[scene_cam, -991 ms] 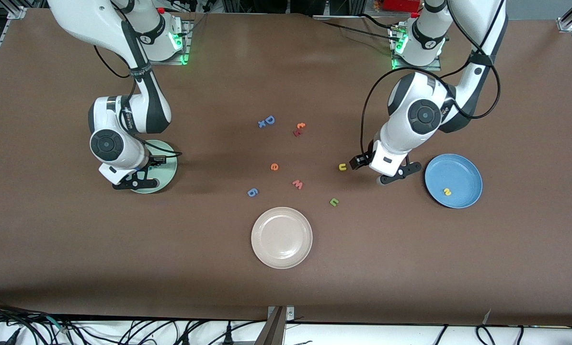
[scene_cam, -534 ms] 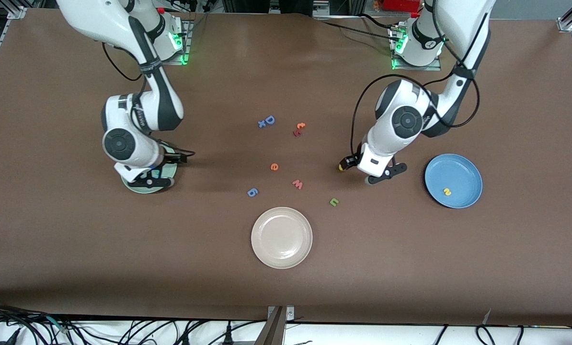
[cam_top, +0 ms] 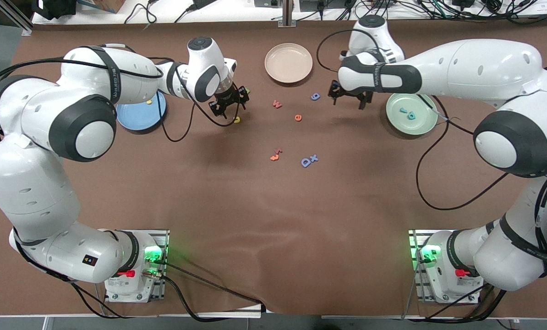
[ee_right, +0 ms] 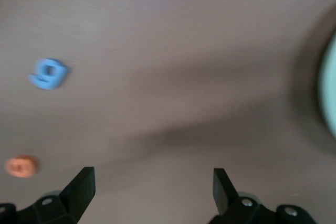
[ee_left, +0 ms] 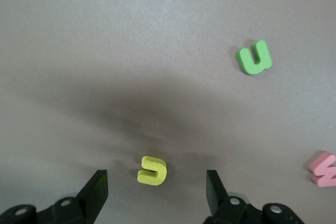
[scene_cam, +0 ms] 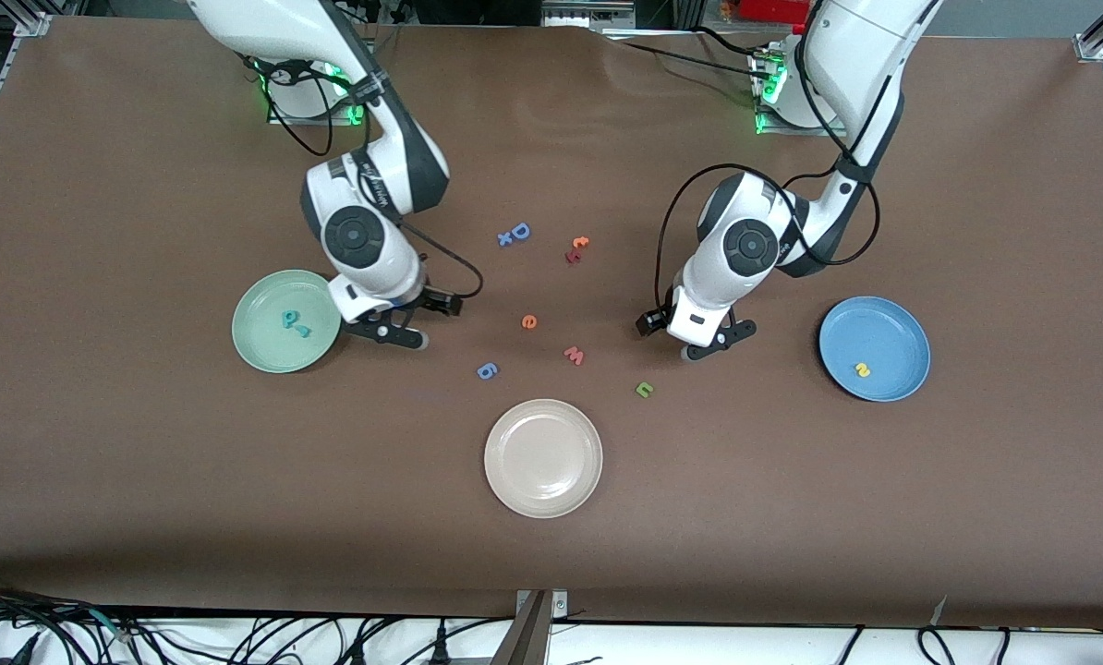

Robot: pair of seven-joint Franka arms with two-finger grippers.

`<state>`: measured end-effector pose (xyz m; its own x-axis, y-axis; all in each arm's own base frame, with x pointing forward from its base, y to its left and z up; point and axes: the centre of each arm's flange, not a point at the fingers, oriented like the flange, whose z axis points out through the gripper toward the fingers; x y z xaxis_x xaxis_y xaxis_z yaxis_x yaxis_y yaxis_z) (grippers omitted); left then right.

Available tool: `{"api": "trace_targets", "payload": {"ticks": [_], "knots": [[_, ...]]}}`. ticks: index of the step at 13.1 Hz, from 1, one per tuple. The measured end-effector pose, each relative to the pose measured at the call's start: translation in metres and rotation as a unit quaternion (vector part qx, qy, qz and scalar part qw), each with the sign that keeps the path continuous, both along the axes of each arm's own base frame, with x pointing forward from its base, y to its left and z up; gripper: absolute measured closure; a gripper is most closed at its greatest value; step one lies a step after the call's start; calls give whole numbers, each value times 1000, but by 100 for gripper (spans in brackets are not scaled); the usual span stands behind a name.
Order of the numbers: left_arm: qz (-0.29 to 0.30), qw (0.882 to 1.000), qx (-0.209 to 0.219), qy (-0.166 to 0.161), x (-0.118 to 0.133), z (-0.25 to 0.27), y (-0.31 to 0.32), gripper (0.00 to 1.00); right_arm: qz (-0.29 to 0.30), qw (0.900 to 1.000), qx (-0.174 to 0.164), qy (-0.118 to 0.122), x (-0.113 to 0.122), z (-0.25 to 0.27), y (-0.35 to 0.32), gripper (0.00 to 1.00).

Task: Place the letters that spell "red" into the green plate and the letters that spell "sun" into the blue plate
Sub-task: 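Grasp the orange letter with the right gripper while the left gripper reaches yellow, then lift the orange letter with the right gripper while the left gripper grasps yellow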

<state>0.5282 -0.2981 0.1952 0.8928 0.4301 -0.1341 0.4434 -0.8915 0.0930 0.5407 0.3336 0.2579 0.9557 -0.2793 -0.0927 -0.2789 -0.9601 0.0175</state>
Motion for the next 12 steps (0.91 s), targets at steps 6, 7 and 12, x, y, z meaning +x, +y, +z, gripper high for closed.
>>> {"api": "trace_targets", "payload": {"ticks": [6, 7, 12], "knots": [[-41, 999, 27, -7, -8, -11, -9, 20, -71, 997, 16, -27, 10, -27, 100, 1], [-42, 999, 28, -6, -10, -12, -10, 20, -75, 997, 20, -32, 10, -32, 111, 2], [-59, 997, 40, -4, -18, -19, -12, 21, -53, 998, 16, -37, -4, -69, 145, 15]]}}
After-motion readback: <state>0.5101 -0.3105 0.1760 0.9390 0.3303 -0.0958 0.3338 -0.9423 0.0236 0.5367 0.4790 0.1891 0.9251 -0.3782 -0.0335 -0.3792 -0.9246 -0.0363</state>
